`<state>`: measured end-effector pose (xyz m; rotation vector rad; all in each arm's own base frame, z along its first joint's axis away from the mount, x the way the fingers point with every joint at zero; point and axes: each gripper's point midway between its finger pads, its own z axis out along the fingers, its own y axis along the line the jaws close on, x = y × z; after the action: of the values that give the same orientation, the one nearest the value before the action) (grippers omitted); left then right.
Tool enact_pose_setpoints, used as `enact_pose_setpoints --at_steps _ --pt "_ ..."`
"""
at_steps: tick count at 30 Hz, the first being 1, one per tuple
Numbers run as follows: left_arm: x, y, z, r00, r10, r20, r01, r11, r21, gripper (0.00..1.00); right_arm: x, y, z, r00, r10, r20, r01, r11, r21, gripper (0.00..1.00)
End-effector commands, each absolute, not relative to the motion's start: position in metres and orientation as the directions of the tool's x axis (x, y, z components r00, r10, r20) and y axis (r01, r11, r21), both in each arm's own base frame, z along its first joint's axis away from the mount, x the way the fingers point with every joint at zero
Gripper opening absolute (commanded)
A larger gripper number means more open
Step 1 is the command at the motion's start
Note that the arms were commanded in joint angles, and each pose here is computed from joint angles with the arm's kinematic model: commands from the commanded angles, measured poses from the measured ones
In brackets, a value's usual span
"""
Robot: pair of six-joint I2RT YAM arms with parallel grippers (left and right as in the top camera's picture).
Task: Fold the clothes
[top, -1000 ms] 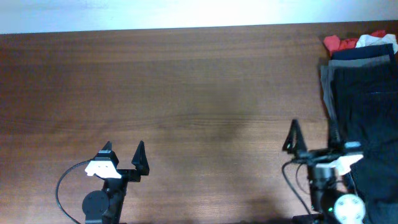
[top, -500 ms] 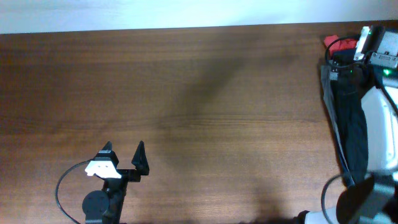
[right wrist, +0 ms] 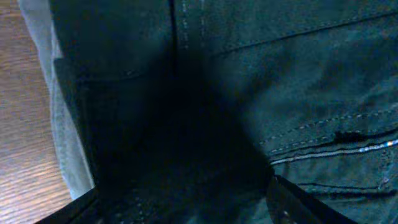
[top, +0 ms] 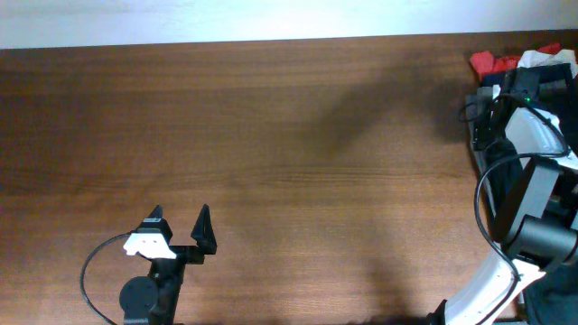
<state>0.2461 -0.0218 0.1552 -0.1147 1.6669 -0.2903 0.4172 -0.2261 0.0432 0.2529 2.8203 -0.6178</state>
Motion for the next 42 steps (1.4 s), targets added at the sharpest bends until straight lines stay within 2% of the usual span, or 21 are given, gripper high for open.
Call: enact_pose_setpoints --at_steps 1,2,3,5,9,13,15,19,22,25,26,30,31,32,33,34,35,36,38,40,42 --pt "0.246 -0.022 0.153 -0.120 -0.229 -0.966 0.096 0.966 -0.241 0.99 0.417 -0.234 0.048 -0.950 0.132 -0.282 0.242 0.882 -0.403 0.57" --pt "0.246 -0.022 0.153 -0.120 -0.229 -0.966 0.096 0.966 -0.241 0.99 0.417 -0.234 0.048 -0.950 0.132 -0.281 0.242 0.882 -0.403 0.45" --pt "0.246 -0.022 0.153 -0.120 -0.229 -0.966 0.096 0.966 -0.241 0.99 0.417 -0.234 0.049 -0.947 0.143 -0.288 0.255 0.880 -0.400 0.42" --pt "0.246 -0.022 0.153 -0.120 -0.229 -0.966 0.097 0.966 -0.241 0.99 0.421 -0.235 0.054 -0.929 0.186 -0.319 0.307 0.870 -0.386 0.26" --pt "0.246 -0.022 0.153 -0.120 -0.229 -0.966 0.097 0.966 -0.241 0.99 0.430 -0.239 0.077 -0.912 0.210 -0.352 0.344 0.861 -0.375 0.04" --pt "0.246 -0.022 0.153 -0.120 -0.229 -0.966 0.096 0.966 -0.241 0.99 0.442 -0.244 0.130 -0.822 0.331 -0.463 0.499 0.810 -0.307 0.04" --pt "0.246 -0.022 0.153 -0.120 -0.229 -0.966 0.096 0.966 -0.241 0.99 0.448 -0.236 0.201 -0.731 0.362 -0.578 0.565 0.797 -0.215 0.04" --pt "0.246 -0.022 0.153 -0.120 -0.229 -0.966 0.097 0.966 -0.241 0.99 0.461 -0.134 0.272 -0.712 0.210 -0.670 0.393 0.910 -0.133 0.04" --pt "0.246 -0.022 0.153 -0.120 -0.229 -0.966 0.096 0.966 -0.241 0.99 0.471 -0.040 0.285 -0.723 0.067 -0.687 0.208 0.970 -0.124 0.04" --pt "0.246 -0.022 0.153 -0.120 -0.229 -0.966 0.097 0.966 -0.241 0.99 0.465 0.119 0.247 -0.775 -0.128 -0.619 -0.168 0.986 0.007 0.04" --pt "0.246 -0.022 0.153 -0.120 -0.229 -0.966 0.096 0.966 -0.241 0.99 0.457 0.161 0.231 -0.798 -0.138 -0.587 -0.216 0.974 0.064 0.04" --pt "0.246 -0.022 0.153 -0.120 -0.229 -0.966 0.096 0.966 -0.241 0.99 0.378 0.337 0.181 -0.768 -0.400 -0.499 -0.564 0.792 0.232 0.04" --pt "0.246 -0.022 0.153 -0.120 -0.229 -0.966 0.096 0.966 -0.241 0.99 0.363 0.357 0.183 -0.742 -0.433 -0.511 -0.605 0.762 0.232 0.23" --pt "0.246 -0.022 0.153 -0.120 -0.229 -0.966 0.096 0.966 -0.241 0.99 0.355 0.367 0.189 -0.726 -0.448 -0.521 -0.626 0.744 0.233 0.60" --pt "0.246 -0.022 0.153 -0.120 -0.229 -0.966 0.096 0.966 -0.241 0.99 0.356 0.368 0.198 -0.721 -0.442 -0.535 -0.628 0.743 0.233 0.79" --pt "0.246 -0.022 0.153 -0.120 -0.229 -0.966 0.096 0.966 -0.241 0.99 0.366 0.356 0.215 -0.719 -0.417 -0.556 -0.611 0.760 0.222 0.89" --pt "0.246 -0.022 0.153 -0.120 -0.229 -0.966 0.096 0.966 -0.241 0.99 0.384 0.331 0.237 -0.724 -0.375 -0.580 -0.560 0.809 0.177 0.89" --pt "0.246 -0.022 0.153 -0.120 -0.229 -0.966 0.096 0.966 -0.241 0.99 0.408 0.277 0.266 -0.740 -0.312 -0.596 -0.444 0.892 0.086 1.00" --pt "0.246 -0.022 0.153 -0.120 -0.229 -0.966 0.097 0.966 -0.241 0.99 0.424 0.187 0.294 -0.799 -0.200 -0.567 -0.263 0.964 0.030 0.99" --pt "0.246 -0.025 0.156 -0.116 -0.236 -0.965 0.115 0.962 -0.249 0.99 0.417 0.112 0.287 -0.881 -0.095 -0.463 -0.113 0.993 0.011 0.99" --pt "0.247 -0.013 0.192 0.045 -0.240 -0.970 0.084 0.968 -0.235 0.99 0.401 0.068 0.272 -0.936 -0.023 -0.352 -0.021 1.000 -0.010 0.99"
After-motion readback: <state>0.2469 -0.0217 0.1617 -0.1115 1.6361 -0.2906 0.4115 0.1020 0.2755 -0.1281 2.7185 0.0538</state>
